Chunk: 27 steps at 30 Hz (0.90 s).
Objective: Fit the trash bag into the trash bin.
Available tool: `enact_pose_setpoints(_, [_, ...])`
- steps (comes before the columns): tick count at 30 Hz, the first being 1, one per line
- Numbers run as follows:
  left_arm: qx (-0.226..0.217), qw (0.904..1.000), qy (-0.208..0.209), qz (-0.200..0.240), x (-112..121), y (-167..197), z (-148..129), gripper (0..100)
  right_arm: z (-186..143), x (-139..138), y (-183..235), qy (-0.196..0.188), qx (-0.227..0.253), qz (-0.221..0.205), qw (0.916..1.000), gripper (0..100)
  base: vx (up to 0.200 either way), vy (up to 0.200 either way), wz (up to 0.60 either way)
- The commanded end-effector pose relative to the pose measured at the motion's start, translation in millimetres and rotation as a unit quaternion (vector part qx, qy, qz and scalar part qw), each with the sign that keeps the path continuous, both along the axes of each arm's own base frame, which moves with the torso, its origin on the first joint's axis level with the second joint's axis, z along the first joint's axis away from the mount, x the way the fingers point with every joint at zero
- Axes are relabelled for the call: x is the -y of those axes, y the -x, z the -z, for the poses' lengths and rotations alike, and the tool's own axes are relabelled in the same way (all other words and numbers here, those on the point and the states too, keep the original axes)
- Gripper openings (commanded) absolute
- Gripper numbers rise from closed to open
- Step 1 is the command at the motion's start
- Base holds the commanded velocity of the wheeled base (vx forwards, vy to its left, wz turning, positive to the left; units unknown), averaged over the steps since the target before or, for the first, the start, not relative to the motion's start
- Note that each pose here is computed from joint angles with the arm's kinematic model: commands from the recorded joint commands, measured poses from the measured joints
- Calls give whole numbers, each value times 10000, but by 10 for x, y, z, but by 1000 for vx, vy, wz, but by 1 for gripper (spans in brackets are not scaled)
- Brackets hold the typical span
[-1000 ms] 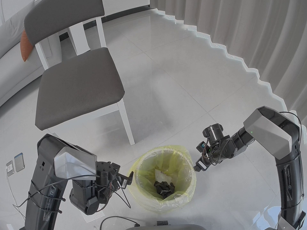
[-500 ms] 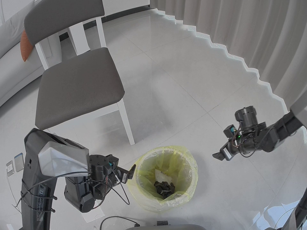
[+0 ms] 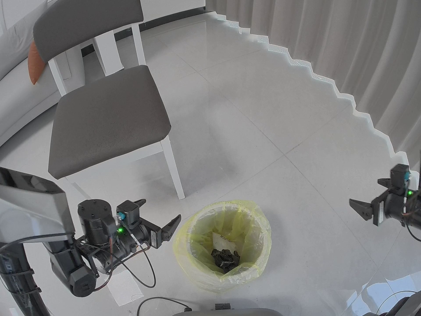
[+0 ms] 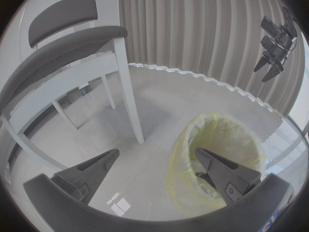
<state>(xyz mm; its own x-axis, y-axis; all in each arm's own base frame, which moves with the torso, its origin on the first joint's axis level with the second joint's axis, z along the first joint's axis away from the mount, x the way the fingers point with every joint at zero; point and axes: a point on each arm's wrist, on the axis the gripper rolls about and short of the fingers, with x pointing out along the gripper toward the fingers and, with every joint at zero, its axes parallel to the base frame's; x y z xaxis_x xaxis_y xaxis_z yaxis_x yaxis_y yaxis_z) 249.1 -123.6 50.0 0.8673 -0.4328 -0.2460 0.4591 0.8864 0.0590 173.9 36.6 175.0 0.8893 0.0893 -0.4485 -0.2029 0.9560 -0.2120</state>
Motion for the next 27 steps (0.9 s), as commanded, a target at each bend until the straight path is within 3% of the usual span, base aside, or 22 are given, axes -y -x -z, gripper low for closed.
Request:
enact_pose_setpoints(1, [639,9950,766,63,-268,497,-590,100,153,323,1177,-595,1156,657,9893,100,0,0,0])
enact_pose_setpoints(7, [808,9924,930,-54,-362,687,-708,100,262,373,1564,-739,1371,798,9846,100,0,0,0])
enact_pose_setpoints(12, [1030,9886,959,-537,-460,872,-787,100,417,383,1859,-860,1633,802,9795,100,0,0,0])
enact_pose_setpoints(17, [1475,9767,1259,-924,-605,1143,-1008,100,555,365,2114,-1079,1938,609,9732,100,0,0,0])
enact_pose_setpoints(21, [1547,9743,1196,-1116,-764,1426,-1087,100,625,358,2217,-1209,1870,531,9734,100,0,0,0])
enact_pose_setpoints(23, [1463,9732,1067,-1420,-910,1590,-1064,100,617,348,2226,-1536,1800,386,9708,100,0,0,0])
enact_pose_setpoints(27, [1552,9678,1025,-1697,-1058,1786,-1048,100,587,333,2243,-1637,1790,77,9701,100,0,0,0])
